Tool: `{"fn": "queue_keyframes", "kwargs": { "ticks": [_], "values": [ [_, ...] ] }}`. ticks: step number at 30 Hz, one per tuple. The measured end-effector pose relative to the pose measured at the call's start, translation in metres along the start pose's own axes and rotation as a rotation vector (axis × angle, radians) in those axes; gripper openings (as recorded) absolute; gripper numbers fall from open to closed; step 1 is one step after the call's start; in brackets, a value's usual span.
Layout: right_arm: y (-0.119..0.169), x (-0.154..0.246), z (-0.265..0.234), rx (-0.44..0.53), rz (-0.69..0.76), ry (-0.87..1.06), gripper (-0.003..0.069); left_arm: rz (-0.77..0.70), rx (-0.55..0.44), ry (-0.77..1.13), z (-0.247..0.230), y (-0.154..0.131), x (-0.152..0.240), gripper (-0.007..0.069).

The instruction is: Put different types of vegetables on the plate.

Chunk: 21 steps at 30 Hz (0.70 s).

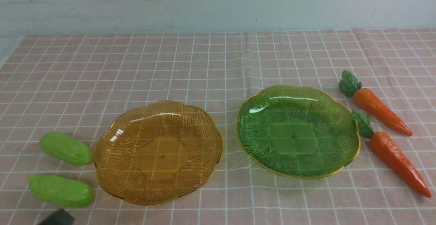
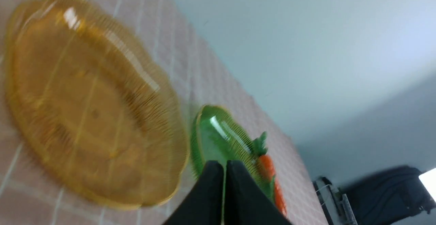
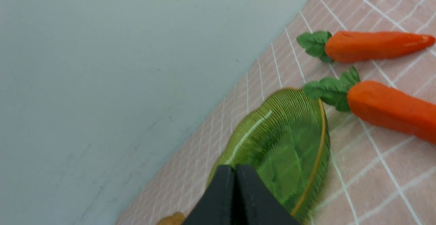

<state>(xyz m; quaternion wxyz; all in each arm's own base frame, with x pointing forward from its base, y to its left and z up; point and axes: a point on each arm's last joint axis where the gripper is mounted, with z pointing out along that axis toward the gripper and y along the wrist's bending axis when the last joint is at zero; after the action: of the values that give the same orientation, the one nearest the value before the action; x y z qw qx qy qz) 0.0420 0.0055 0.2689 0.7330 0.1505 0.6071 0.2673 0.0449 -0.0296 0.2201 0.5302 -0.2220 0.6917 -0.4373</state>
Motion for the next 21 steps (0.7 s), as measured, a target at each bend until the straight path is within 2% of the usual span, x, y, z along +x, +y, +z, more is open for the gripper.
{"fn": "queue_keyframes", "kwargs": {
  "ticks": [2,5,7,10,12,17,19,20,21],
  "values": [
    [0.021,-0.028,0.002,-0.025,-0.153,-0.013,-0.0016,0.091,0.018,-0.001,-0.003,-0.024,-0.014,-0.0003],
    [0.034,-0.041,0.013,0.003,-0.236,0.136,-0.0015,0.189,-0.055,0.104,0.004,-0.038,-0.022,-0.0003],
    [0.033,-0.033,0.024,0.06,-0.261,0.348,-0.0014,0.238,-0.153,0.246,0.015,-0.038,-0.022,-0.0003],
    [0.02,-0.009,0.038,0.182,-0.27,0.722,-0.0013,0.285,-0.354,0.508,0.035,-0.025,-0.02,-0.0003],
    [0.01,0.005,0.045,0.262,-0.253,0.901,-0.001,0.284,-0.404,0.569,0.042,-0.02,-0.02,-0.0003],
    [-0.003,0.017,0.066,0.356,-0.261,1.048,0.0015,0.291,-0.503,0.656,0.059,-0.009,-0.022,0.0009],
    [-0.01,0.02,0.088,0.396,-0.313,1.088,0.0064,0.287,-0.535,0.677,0.068,-0.003,-0.023,0.0036],
    [-0.013,0.02,0.102,0.403,-0.347,1.077,0.0114,0.287,-0.545,0.675,0.072,-0.001,-0.024,0.0069],
    [-0.014,0.021,0.106,0.407,-0.355,1.08,0.0122,0.288,-0.545,0.674,0.073,-0.001,-0.024,0.0073]
  ]
}}
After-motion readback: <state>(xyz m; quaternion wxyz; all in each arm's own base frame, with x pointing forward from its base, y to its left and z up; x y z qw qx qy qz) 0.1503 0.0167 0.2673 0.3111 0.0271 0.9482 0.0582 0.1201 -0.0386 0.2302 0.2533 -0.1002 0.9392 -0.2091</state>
